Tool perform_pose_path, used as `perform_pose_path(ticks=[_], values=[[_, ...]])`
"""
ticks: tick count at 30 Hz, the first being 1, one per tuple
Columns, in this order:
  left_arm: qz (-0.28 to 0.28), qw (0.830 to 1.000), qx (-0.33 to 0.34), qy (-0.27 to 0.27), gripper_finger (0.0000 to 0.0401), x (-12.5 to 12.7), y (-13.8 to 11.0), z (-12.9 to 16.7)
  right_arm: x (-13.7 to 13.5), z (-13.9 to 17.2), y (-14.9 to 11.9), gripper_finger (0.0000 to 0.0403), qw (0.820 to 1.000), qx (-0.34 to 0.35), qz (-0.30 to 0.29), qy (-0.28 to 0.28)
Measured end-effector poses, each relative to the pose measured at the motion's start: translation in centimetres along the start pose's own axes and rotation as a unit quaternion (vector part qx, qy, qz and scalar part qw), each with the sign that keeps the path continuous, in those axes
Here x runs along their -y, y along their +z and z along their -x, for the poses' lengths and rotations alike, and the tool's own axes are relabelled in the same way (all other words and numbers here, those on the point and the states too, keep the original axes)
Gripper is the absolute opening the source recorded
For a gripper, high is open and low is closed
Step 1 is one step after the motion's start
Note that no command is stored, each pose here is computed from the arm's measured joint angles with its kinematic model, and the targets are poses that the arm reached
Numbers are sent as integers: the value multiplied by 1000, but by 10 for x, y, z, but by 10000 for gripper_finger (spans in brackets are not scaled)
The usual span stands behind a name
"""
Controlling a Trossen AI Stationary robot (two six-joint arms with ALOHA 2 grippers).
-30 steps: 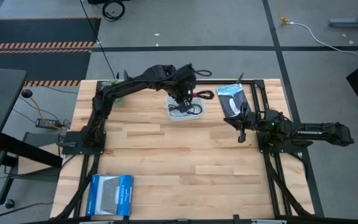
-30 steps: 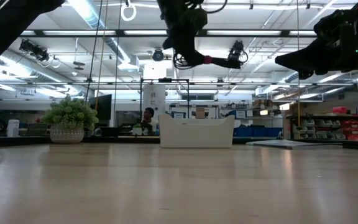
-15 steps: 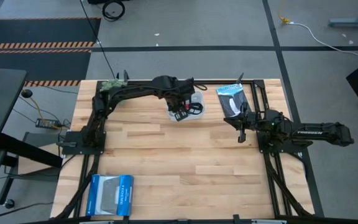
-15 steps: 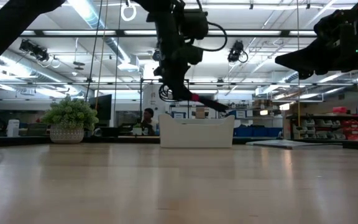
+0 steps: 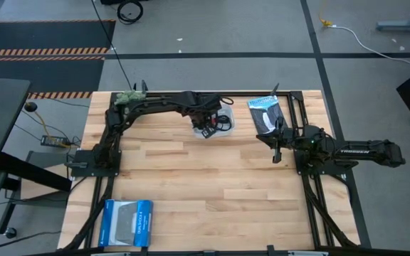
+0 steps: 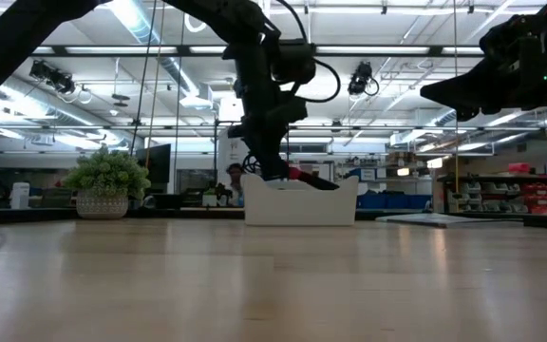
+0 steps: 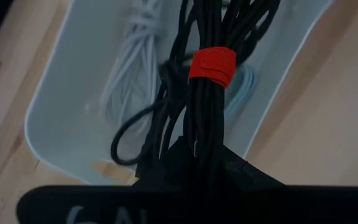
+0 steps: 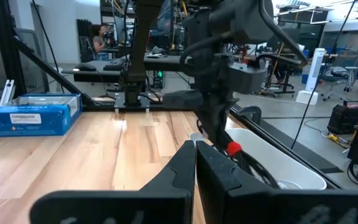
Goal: Pick and place USB-C Cables
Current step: Put the black charger cable into the white bin
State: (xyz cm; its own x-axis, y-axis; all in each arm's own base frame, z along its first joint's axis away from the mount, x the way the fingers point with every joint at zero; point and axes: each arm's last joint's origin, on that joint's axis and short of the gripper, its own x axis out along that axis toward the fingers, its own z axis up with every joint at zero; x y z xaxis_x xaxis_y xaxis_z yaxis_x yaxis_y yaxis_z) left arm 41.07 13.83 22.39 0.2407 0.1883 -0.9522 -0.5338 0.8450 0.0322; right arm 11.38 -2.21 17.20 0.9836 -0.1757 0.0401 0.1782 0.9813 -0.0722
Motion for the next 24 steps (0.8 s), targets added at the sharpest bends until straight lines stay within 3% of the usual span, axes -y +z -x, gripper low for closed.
perform_pose_path(ticks=[11, 24], values=[[-12, 999, 44, 8, 40, 1, 8, -4, 0, 0, 0, 20, 1000, 0, 0, 0], [7, 1000, 26, 12, 40, 1, 7, -23, 0, 0, 0, 20, 1000, 0, 0, 0]])
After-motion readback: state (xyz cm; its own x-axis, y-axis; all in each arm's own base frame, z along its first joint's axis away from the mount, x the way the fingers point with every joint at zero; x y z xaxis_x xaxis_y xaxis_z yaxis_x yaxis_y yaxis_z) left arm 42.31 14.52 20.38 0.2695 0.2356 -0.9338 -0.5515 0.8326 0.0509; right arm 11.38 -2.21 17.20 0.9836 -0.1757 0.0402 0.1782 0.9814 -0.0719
